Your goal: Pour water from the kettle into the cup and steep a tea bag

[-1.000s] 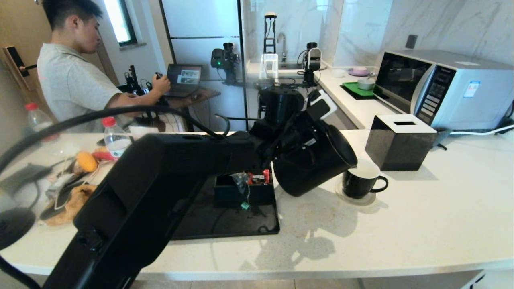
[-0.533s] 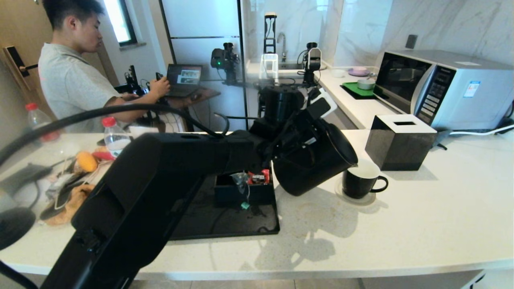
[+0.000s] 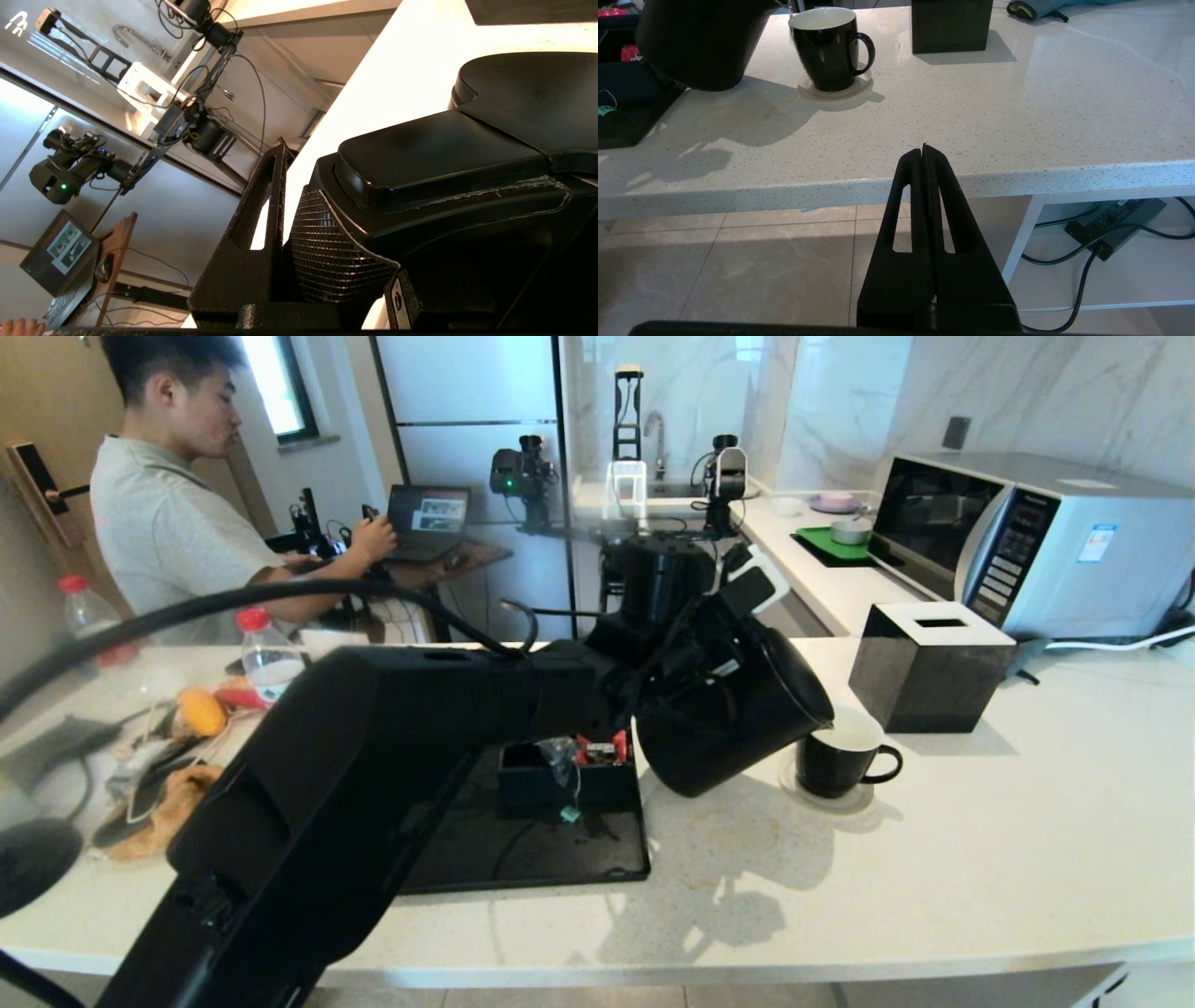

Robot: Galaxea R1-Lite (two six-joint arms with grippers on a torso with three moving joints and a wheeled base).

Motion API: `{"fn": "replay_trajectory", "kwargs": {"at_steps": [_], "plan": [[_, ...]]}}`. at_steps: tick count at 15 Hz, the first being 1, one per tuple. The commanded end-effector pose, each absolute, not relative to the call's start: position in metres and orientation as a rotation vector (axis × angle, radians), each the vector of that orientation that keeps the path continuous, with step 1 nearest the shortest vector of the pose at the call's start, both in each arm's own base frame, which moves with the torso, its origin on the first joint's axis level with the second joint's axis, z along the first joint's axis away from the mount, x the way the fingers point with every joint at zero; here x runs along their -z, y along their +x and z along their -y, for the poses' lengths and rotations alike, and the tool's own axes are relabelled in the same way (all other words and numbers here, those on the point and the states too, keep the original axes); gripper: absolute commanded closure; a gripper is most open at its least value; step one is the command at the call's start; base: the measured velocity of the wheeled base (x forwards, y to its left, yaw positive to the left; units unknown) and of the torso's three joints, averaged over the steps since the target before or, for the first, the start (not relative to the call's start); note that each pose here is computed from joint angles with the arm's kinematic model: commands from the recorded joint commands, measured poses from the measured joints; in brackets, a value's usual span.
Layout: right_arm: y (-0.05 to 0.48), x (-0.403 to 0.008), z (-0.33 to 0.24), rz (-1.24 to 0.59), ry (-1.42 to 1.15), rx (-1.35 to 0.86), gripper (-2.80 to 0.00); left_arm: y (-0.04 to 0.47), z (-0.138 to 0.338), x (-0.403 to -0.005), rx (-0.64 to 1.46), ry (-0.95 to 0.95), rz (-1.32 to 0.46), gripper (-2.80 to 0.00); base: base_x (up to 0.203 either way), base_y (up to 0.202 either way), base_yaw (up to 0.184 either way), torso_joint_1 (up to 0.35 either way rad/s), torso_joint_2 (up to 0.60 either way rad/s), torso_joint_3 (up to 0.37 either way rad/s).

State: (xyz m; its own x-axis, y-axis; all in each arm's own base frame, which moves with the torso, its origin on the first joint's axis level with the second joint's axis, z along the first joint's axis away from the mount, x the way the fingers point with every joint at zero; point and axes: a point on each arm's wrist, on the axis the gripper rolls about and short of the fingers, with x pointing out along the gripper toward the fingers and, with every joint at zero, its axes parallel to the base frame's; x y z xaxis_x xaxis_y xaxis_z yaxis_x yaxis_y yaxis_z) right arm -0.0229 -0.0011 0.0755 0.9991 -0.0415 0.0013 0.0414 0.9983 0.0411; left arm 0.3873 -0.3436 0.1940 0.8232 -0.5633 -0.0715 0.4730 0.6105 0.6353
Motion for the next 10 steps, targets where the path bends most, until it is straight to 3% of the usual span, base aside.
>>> {"fn": "replay_trajectory", "kwargs": {"at_steps": [1,10], "plan": [[-0.0228,-0.0755,0.0011,0.001,0.041,0.041,0.00,0.3867,0.3432,-0.1960,0.595,0.693,0.146,0.00,0.000,0.000,0.000,0.000,0.00,0.000],[-0.0228,-0.0755,0.0011,0.001,0.041,0.041,0.00,0.3859,0.3425,-0.1976,0.563,0.699,0.133,0.00,0.000,0.000,0.000,0.000,0.00,0.000]]}}
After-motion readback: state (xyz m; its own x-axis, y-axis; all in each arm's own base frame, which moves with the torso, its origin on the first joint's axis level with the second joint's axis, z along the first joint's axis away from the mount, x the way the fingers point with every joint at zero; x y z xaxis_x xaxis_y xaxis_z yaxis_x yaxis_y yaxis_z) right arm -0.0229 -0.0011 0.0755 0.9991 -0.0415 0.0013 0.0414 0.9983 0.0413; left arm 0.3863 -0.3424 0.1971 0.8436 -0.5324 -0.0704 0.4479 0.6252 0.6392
